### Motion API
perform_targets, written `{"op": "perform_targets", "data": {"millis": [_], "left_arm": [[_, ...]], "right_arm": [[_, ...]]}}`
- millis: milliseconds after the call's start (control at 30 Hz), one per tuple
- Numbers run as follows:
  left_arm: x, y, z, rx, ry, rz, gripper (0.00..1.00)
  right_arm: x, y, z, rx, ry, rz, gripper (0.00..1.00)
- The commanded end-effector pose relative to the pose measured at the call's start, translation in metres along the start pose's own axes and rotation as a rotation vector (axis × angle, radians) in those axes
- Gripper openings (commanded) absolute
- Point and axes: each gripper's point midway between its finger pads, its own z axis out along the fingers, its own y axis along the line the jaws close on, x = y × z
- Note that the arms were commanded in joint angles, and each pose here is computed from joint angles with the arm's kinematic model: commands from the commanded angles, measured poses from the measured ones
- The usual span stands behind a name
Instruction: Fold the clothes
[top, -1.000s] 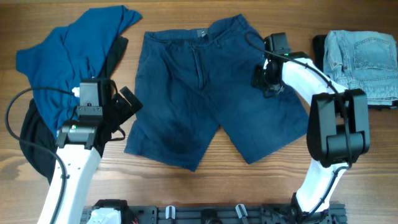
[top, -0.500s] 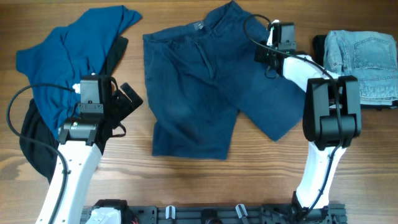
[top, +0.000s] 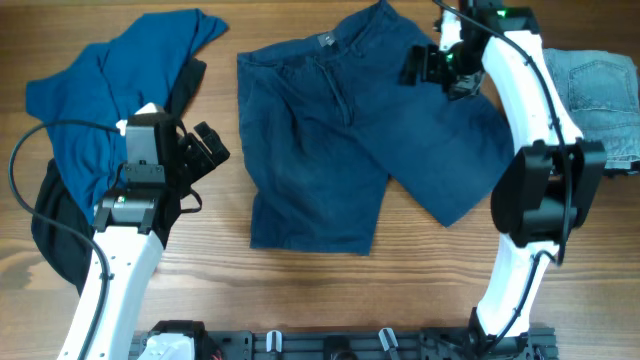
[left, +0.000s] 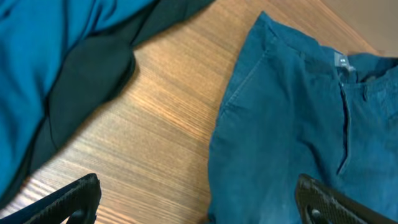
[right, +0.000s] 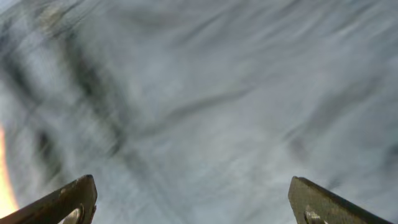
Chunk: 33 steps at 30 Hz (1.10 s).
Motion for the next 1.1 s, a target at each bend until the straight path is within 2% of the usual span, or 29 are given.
{"op": "perform_targets", "data": {"millis": [0,100,267,433,500,533,600,633,667,900,1067], "left_arm": [[-0.009,-0.001,0.0,-0.002,-0.031,0.14,1.0],[-0.015,0.004,0.0,-0.033,-0.054,0.181,1.0],[-0.031,0.032,-0.001,-0.091,-0.083,0.083,1.0],[-0.041,0.051,-0.002,-0.101,-0.09,0.017,1.0],[-0.043,0.056,-0.003,-0.109,-0.095,0.007,1.0],[-0.044,0.057,-0.003,-0.111,-0.096,0.004,1.0],[-0.044,0.057,-0.003,-0.111,-0.096,0.005,1.0],[-0.044,0.057,-0.003,-0.111,-0.096,0.005,1.0],[-0.044,0.057,-0.003,-0.111,-0.096,0.005,1.0],[-0.044,0.057,-0.003,-0.111,-0.095,0.005,1.0],[-0.042,0.056,-0.002,-0.106,-0.087,0.005,1.0]], "right_arm": [[0.044,0.069,-0.001,-0.084,0.128,-0.129,1.0],[0.076,0.087,0.008,-0.003,0.211,-0.165,0.99],[0.105,0.083,0.011,0.209,0.261,-0.052,0.98],[0.12,0.082,0.013,0.239,0.304,0.0,0.96],[0.131,0.077,0.019,0.247,0.347,0.004,0.74],[0.138,0.073,0.023,0.258,0.37,0.007,0.53],[0.153,0.063,0.033,0.282,0.42,0.018,0.21],[0.161,0.058,0.039,0.29,0.444,0.025,0.08],[0.168,0.054,0.045,0.295,0.462,0.03,0.04],[0.205,0.023,0.084,0.338,0.519,0.102,0.04],[0.207,0.002,0.1,0.342,0.497,0.152,0.04]]}}
